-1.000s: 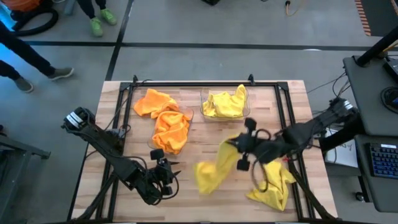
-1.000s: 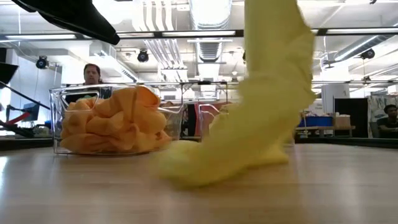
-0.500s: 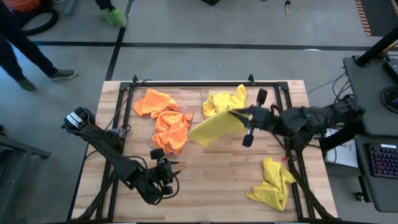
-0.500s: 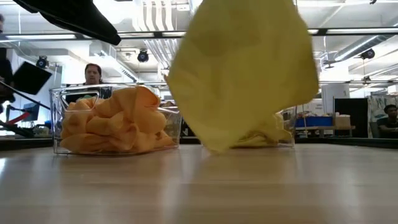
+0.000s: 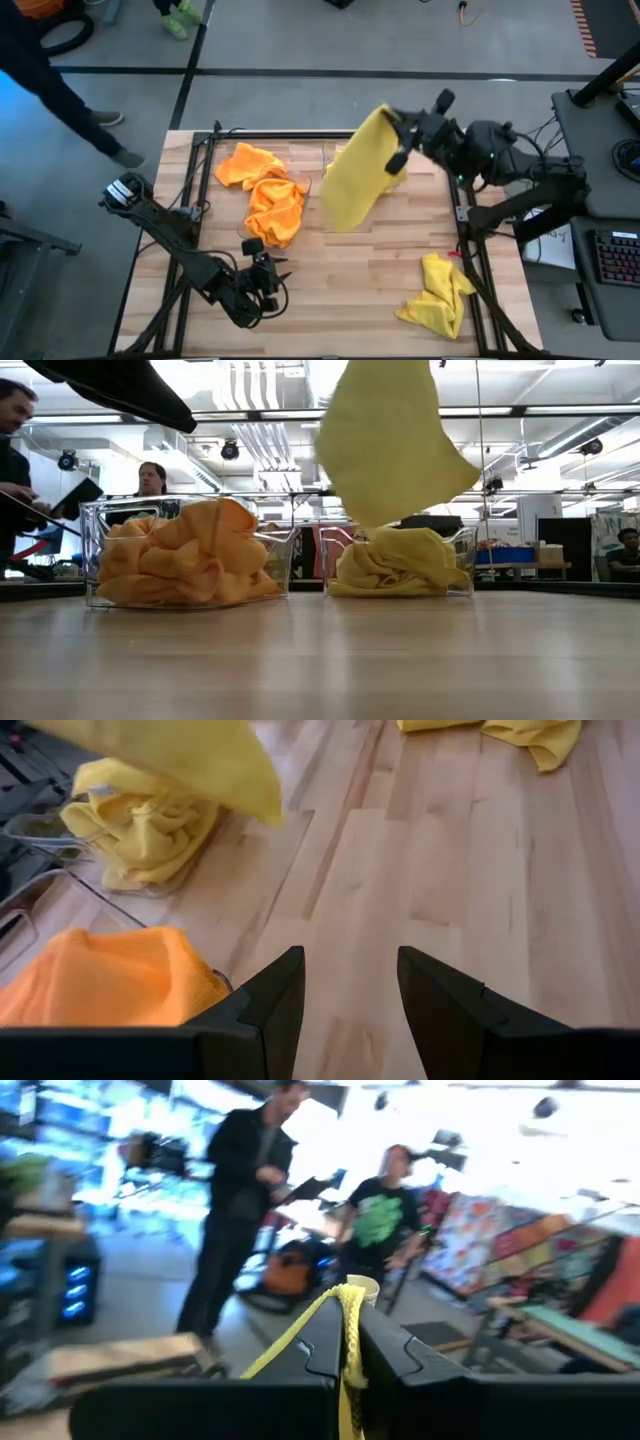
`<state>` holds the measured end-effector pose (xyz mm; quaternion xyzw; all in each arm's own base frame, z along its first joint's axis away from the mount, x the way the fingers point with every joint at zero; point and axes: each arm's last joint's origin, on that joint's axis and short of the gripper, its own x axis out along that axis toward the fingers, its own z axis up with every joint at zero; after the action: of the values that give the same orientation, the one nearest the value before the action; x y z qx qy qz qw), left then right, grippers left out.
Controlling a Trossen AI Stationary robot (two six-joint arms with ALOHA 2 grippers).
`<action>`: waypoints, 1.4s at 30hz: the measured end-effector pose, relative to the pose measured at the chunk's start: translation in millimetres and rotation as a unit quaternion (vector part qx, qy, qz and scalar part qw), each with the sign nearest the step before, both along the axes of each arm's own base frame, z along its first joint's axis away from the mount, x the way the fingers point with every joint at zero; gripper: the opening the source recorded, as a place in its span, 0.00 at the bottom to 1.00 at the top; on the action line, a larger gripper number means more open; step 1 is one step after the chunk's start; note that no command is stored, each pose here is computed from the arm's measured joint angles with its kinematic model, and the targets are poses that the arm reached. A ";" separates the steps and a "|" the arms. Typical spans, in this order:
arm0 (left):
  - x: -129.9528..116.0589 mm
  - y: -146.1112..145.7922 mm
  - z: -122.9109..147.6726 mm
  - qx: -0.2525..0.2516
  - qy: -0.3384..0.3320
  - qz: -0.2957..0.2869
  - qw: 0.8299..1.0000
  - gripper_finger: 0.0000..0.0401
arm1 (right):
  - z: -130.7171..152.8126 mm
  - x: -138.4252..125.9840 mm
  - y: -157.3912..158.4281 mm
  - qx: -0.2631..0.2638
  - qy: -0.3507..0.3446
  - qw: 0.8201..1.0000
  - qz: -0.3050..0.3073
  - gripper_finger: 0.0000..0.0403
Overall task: Sort microfiber towel by color & place in baskets
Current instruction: Put the yellow microfiber towel into the right transparent bin
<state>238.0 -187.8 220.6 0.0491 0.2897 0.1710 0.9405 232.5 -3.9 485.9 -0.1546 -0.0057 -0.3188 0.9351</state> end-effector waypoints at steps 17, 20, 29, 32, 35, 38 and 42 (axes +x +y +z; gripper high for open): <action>2.6 4.5 -0.1 0.014 0.002 0.007 1.000 0.36 | 4.4 7.5 -77.9 -0.040 -0.046 0.991 -0.119 0.02; 3.6 5.8 -0.1 0.015 0.003 0.009 1.000 0.36 | -3.4 17.4 -92.6 -0.021 -0.052 0.994 -0.098 0.02; 3.7 6.3 -0.3 0.016 0.004 0.009 1.000 0.36 | -26.6 43.7 -123.8 0.024 -0.055 0.996 -0.065 0.02; 3.6 6.4 -0.4 0.017 0.005 0.009 1.000 0.36 | -33.7 49.8 -128.8 0.039 -0.047 0.997 -0.056 0.02; 3.5 6.4 -0.6 0.017 0.005 0.009 1.000 0.36 | -41.6 54.9 -131.0 0.058 -0.031 0.997 -0.052 0.02; 3.5 6.4 -0.7 0.016 0.006 0.008 1.000 0.36 | -49.9 59.7 -130.6 0.087 -0.011 0.996 -0.013 0.02; 3.5 6.4 -0.7 0.016 0.006 0.008 1.000 0.36 | -61.4 64.9 -129.5 0.138 0.013 0.990 0.033 0.02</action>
<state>241.5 -181.3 219.9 0.0630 0.2927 0.1834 0.9363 297.4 -133.4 424.5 -0.0278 0.0456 -0.2834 0.9575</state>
